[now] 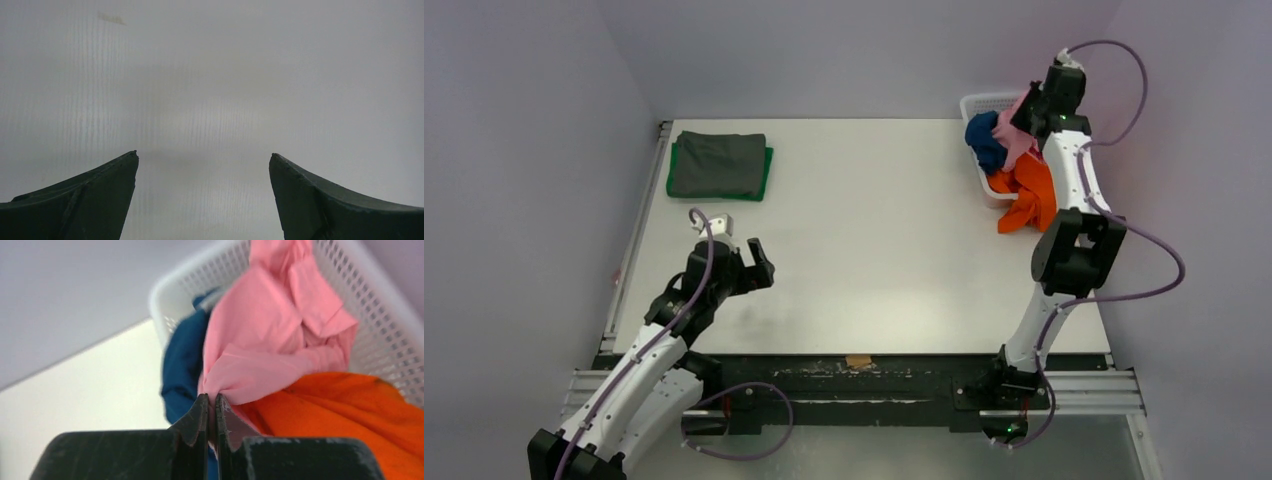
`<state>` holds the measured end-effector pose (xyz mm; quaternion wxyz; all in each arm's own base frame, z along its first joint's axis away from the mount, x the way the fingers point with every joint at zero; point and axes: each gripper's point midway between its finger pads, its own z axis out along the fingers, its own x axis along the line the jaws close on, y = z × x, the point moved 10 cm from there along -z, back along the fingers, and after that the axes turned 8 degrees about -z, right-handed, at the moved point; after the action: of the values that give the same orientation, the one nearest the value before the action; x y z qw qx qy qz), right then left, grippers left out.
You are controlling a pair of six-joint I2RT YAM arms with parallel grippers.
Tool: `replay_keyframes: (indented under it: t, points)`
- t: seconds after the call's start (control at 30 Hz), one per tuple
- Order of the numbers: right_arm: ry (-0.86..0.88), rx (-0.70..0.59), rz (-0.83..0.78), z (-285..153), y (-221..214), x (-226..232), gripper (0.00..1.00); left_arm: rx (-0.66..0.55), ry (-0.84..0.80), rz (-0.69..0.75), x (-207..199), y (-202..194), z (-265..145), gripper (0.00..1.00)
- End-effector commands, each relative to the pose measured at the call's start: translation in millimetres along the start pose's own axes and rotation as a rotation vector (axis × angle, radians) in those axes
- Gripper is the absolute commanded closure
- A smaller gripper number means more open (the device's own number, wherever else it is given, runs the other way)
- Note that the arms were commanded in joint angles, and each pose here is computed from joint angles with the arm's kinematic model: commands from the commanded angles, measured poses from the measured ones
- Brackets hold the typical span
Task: Fold and stack the t-shirts
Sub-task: Grab crumpled tshirt from bin with the right arm, then move the tshirt to the center of the board
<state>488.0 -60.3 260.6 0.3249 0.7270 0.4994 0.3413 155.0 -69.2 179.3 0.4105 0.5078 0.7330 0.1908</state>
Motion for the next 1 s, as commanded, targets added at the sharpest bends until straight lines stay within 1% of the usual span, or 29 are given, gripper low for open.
replay_keyframes:
  t: [0.0, 0.1, 0.3, 0.43, 0.63, 0.7, 0.77, 0.83, 0.9, 0.97]
  points:
    - [0.036, -0.409, -0.028, -96, 85, 14, 1.0, -0.079, -0.042, -0.002, -9, 16, -7, 0.0]
    - [0.043, -0.512, -0.024, -124, 103, 16, 1.0, -0.085, -0.046, -0.004, -9, 16, -9, 0.0]
    - [0.147, -0.699, -0.02, -182, 140, 29, 1.0, -0.094, -0.048, -0.009, -8, 17, -11, 0.0]
    - [0.294, -0.885, 0.004, -247, 169, 45, 1.0, -0.1, -0.05, -0.014, -8, 16, -13, 0.0]
    - [0.59, -1.184, -0.01, -330, 187, 65, 1.0, -0.109, -0.051, -0.021, -6, 15, -15, 0.0]
    - [0.665, -1.251, -0.018, -353, 193, 70, 1.0, -0.107, -0.05, -0.02, -6, 15, -15, 0.0]
    - [0.743, -1.285, -0.045, -372, 199, 77, 1.0, -0.107, -0.047, -0.021, -6, 15, -15, 0.0]
    - [0.847, -1.284, -0.052, -387, 204, 87, 1.0, -0.107, -0.045, -0.023, -6, 15, -14, 0.0]
    - [0.975, -1.259, -0.077, -397, 204, 98, 1.0, -0.105, -0.046, -0.024, -6, 15, -14, 0.0]
    - [1.056, -1.208, -0.059, -402, 199, 111, 1.0, -0.106, -0.049, -0.025, -6, 15, -16, 0.0]
